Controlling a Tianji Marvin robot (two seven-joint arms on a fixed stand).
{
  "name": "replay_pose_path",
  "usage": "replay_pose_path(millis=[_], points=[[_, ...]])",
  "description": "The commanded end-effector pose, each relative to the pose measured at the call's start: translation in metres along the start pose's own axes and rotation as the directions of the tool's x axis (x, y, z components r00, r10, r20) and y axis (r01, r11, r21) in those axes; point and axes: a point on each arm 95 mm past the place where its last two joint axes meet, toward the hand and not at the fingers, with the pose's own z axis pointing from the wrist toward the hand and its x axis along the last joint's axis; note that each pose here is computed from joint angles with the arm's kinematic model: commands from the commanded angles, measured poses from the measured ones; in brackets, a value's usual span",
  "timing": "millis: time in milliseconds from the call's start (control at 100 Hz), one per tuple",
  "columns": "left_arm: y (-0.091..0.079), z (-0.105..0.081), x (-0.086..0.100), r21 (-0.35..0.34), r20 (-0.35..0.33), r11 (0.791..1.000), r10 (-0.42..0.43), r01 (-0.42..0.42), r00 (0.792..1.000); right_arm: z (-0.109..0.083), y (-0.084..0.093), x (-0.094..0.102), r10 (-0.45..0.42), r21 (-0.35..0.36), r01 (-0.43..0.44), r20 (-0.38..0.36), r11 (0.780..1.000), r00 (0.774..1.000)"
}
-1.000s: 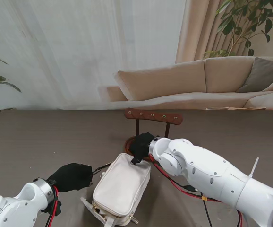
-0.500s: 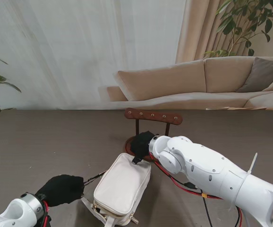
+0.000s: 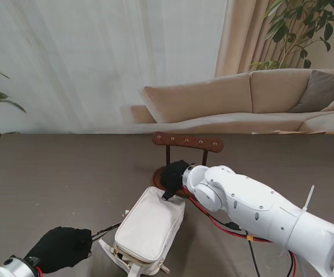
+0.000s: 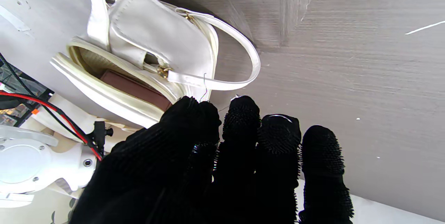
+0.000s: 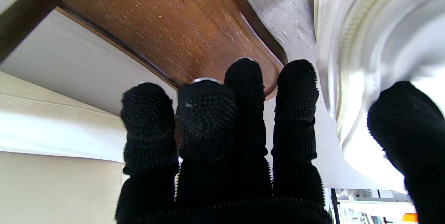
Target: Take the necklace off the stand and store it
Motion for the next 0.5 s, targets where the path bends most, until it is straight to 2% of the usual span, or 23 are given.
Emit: replay_pose_path(millis=[0,140,490], points=[[0.002,-0.007,0.005,-0.009,-0.007,1.0,-0.004,0.004,1.0,-0.003,-0.034,-0.013,-0.008,0.095,0.005,0.04,0.995,0.999],[0.004,-0.021,0.01,0.006,0.002,1.0,-0.004,0.004,1.0,-0.003,-0.035,-0.012,-0.007,0.098,0.004,0.039,0.995,0.999],[0.02,-0.049,0.004,0.031,0.078,0.999,0.012,-0.014,0.997,-0.003,-0.037,-0.011,-0.01,0.107,0.006,0.036,0.994,0.999]])
